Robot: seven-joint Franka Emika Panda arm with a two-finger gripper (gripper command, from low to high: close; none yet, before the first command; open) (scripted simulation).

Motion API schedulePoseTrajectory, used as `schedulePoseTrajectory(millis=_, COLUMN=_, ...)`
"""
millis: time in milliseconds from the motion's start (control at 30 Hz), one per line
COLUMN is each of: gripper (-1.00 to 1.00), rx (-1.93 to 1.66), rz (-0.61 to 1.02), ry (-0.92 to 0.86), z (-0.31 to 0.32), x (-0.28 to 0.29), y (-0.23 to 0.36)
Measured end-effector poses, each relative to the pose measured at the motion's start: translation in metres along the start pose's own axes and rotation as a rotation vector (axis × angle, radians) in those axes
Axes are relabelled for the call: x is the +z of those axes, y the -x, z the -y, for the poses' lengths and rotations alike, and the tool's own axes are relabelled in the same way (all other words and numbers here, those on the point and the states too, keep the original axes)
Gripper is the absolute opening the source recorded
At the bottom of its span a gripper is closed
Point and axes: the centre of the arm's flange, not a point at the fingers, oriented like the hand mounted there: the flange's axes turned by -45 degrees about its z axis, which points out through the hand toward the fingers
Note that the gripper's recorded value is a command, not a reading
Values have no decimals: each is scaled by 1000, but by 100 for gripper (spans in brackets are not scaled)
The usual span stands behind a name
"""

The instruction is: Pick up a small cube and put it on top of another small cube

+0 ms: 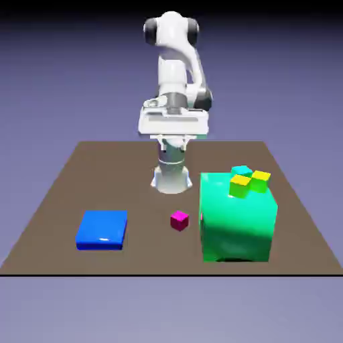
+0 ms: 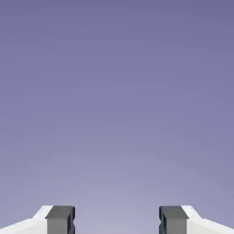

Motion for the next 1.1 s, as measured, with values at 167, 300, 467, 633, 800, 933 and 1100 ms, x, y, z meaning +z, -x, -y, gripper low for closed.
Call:
schedulePoseTrajectory(millis=167, gripper=0, rx=175, rz=328, ry=-8, z=-18, x=66, y=31)
schedulePoseTrajectory(millis=300, gripper=0, rx=316, rz=587, ry=-12, z=-29, x=112, y=66)
schedulePoseTrajectory(millis=467, gripper=0, rx=493, rz=908, ry=-17, z=-37, x=158, y=116)
schedulePoseTrajectory(millis=633, gripper=0, rx=668, rz=1223, ry=-23, z=-39, x=192, y=170)
schedulePoseTrajectory(millis=800, gripper=0, rx=788, rz=1436, ry=-29, z=-38, x=209, y=207)
schedulePoseTrajectory(millis=933, gripper=-100, rx=788, rz=1436, ry=-29, z=-15, x=233, y=263)
schedulePoseTrajectory(millis=1100, gripper=-100, rx=790, rz=1435, ry=-34, z=-33, x=215, y=218)
